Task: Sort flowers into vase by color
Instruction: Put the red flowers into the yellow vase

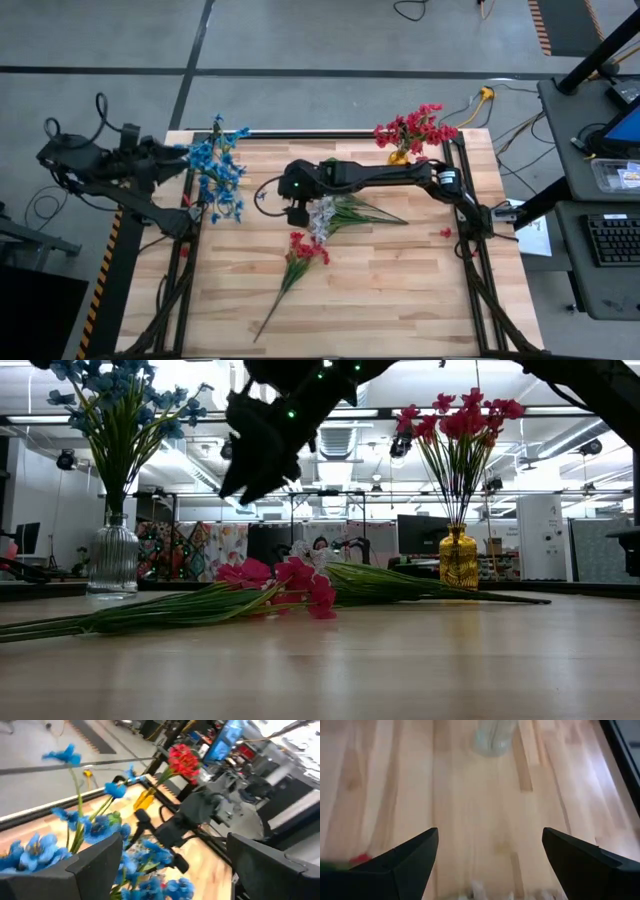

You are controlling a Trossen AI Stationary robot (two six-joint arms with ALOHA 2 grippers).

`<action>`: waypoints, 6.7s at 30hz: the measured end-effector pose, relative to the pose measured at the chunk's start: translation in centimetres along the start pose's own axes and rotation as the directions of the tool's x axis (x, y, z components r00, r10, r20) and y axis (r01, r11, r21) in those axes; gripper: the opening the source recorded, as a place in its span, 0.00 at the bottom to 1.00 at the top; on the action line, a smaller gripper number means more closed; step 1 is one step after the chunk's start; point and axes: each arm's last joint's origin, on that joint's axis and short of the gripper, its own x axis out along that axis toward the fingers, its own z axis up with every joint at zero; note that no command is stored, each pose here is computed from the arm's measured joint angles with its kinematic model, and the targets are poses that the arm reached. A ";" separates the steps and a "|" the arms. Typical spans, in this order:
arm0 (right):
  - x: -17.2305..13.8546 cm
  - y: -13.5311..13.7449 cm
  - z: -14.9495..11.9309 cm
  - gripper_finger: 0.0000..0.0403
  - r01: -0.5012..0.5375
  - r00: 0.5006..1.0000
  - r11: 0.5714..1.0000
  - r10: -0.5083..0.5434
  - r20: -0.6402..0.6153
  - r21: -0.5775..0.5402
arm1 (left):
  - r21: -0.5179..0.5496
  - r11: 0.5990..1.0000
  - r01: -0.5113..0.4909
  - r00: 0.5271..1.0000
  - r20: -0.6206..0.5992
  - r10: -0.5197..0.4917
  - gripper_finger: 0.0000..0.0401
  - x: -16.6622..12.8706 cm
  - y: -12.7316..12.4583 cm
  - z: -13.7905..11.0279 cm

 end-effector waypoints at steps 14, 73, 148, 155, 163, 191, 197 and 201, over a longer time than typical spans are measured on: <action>-4.7 3.9 -2.3 0.87 -0.145 0.955 0.986 0.116 -0.274 -0.088 | 0.352 0.930 0.106 0.990 -0.122 -0.067 0.86 4.1 -5.9 0.2; -16.4 13.3 -9.9 0.87 -0.256 0.930 0.952 0.195 -0.311 -0.170 | 0.200 0.979 0.033 0.868 -0.492 0.071 0.85 7.2 -22.5 -28.3; -21.0 19.9 -19.5 0.87 -0.375 0.923 0.914 0.384 0.032 -0.152 | 0.108 0.743 -0.661 0.719 -0.194 0.668 0.00 21.7 -16.6 -39.5; -22.4 21.6 -20.6 0.87 -0.324 0.936 0.933 0.340 0.087 -0.159 | 0.140 0.834 -0.534 0.833 -0.078 0.547 0.00 19.9 -20.6 -37.2; -23.6 22.8 -21.5 0.87 -0.285 0.941 0.950 0.303 0.148 -0.131 | 0.218 0.853 -0.474 0.867 -0.054 0.495 0.00 18.9 -23.8 -34.1; -23.9 23.0 -21.7 0.87 -0.224 0.949 0.965 0.248 0.197 -0.134 | 0.264 0.825 -0.499 0.802 -0.220 0.555 0.05 24.7 -19.0 -38.4; -23.8 23.0 -21.6 0.87 -0.218 0.948 0.967 0.243 0.207 -0.135 | 0.282 0.790 -0.544 0.738 -0.287 0.611 0.25 27.8 -17.1 -37.7; -23.8 22.9 -21.5 0.87 -0.214 0.948 0.967 0.240 0.208 -0.139 | 0.276 0.791 -0.546 0.736 -0.293 0.610 0.39 29.1 -16.5 -37.4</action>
